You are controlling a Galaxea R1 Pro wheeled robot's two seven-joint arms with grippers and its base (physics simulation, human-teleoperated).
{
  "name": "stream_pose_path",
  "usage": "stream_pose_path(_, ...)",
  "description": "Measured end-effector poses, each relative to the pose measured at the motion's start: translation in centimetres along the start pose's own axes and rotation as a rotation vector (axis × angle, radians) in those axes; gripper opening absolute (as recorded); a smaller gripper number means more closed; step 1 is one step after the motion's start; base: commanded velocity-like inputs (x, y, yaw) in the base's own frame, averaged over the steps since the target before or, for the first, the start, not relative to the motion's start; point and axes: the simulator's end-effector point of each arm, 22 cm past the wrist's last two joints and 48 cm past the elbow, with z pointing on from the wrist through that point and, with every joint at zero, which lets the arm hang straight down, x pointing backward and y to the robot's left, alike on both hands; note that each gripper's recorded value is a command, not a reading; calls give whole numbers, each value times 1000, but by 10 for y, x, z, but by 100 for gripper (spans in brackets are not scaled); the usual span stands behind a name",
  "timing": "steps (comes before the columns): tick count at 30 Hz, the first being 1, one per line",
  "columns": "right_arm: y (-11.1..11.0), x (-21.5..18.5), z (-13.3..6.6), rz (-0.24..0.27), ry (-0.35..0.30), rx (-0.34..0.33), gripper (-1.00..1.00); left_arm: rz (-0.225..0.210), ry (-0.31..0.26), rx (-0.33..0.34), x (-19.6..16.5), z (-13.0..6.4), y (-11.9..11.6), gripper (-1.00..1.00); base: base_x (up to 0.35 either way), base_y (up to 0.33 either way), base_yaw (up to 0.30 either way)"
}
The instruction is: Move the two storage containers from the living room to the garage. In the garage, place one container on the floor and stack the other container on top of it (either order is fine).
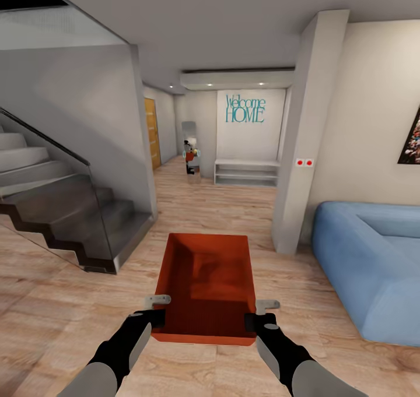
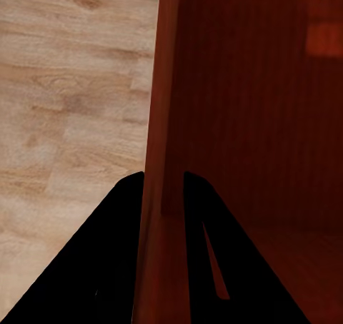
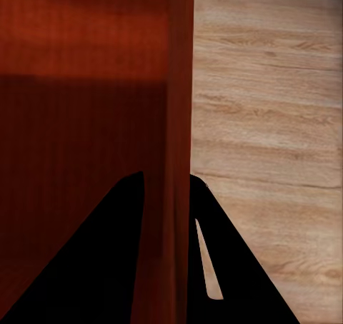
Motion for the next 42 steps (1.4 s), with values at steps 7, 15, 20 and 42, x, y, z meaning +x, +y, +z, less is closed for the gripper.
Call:
stream_pose_path(7, 1, 0, 0, 0, 0, 1, -100, 0, 0, 0, 0, 0, 1, -100, 323, 0, 0)
stream_pose_path(15, 1, 0, 0, 0, 0, 1, -100, 0, 0, 0, 0, 0, 1, -100, 323, 0, 0)
stream_pose_path(20, 1, 0, 0, 0, 0, 1, -100, 0, 0, 0, 0, 0, 1, -100, 322, 0, 0)
stream_pose_path(42, 1, 0, 0, 0, 0, 1, -100, 0, 0, 0, 0, 0, 1, -100, 323, 0, 0)
